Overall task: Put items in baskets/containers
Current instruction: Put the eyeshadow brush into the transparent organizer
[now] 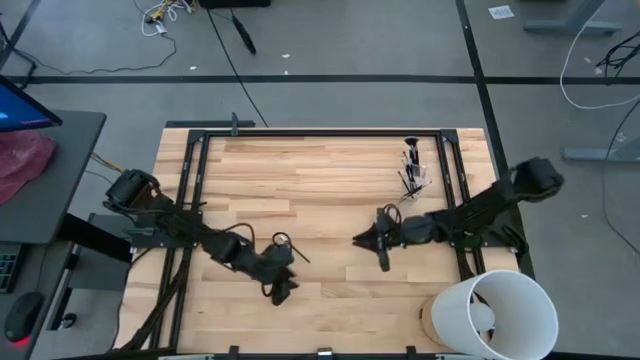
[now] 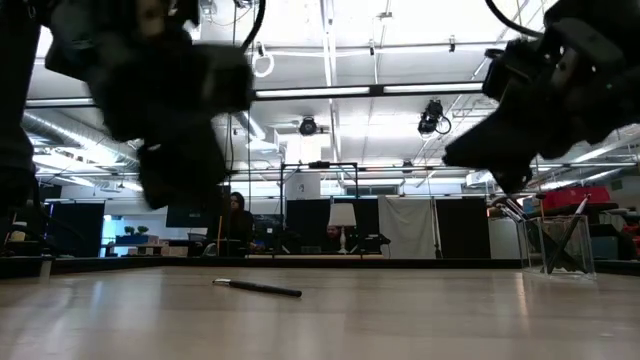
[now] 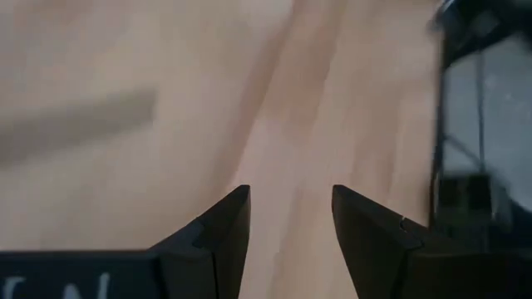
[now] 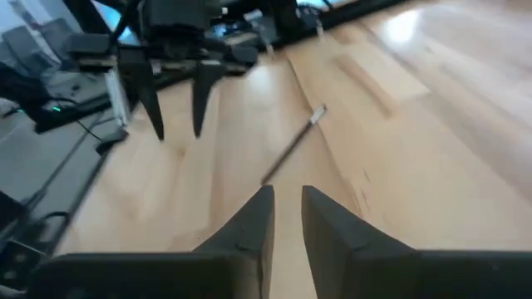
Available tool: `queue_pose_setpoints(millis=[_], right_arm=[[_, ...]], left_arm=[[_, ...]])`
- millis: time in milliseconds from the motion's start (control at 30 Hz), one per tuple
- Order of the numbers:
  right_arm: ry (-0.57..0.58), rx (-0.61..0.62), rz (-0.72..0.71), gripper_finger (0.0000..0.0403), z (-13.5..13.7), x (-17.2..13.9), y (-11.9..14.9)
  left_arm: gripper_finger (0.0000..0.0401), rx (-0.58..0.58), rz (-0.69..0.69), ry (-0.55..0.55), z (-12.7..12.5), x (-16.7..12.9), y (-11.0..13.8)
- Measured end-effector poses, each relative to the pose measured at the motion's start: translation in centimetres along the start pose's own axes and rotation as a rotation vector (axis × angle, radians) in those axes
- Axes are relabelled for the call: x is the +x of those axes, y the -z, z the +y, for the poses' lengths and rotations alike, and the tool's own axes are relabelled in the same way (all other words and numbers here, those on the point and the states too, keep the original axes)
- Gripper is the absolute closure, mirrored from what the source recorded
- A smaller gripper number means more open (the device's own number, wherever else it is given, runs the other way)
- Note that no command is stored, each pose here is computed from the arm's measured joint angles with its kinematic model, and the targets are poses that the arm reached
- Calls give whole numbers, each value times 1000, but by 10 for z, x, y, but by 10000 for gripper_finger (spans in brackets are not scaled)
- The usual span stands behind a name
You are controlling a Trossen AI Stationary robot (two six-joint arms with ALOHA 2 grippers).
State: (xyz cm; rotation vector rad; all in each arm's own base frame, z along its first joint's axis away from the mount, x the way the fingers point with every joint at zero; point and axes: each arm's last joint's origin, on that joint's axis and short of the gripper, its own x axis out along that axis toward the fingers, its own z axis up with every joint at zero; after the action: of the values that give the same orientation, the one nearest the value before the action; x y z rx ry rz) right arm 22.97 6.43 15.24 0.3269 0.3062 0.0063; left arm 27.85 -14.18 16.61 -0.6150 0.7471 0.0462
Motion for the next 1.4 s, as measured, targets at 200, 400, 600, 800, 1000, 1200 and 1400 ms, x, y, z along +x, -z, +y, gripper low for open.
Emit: queue_pose_setpoints(millis=[200, 400, 600, 800, 1000, 1200, 1400], right_arm=[[99, 32, 2, 344, 2, 18, 31], [162, 63, -10, 344, 8, 29, 49], [135, -10, -2, 344, 22, 42, 51], [142, -60, -16, 344, 26, 46, 48], [164, -69, -26, 344, 25, 46, 48], [164, -69, -21, 344, 25, 46, 49], [166, -76, -12, 344, 25, 46, 49]], left_arm=[[227, -255, 336, -266, 21, -10, 35], [227, -332, -27, -566, 34, -19, 46], [227, -367, -476, -543, 26, -20, 39], [227, -388, -525, -539, 31, -12, 26], [227, -434, -526, -537, 41, 8, 19], [238, -407, -500, -588, 44, 24, 19], [269, -373, -456, -648, 37, 27, 13]])
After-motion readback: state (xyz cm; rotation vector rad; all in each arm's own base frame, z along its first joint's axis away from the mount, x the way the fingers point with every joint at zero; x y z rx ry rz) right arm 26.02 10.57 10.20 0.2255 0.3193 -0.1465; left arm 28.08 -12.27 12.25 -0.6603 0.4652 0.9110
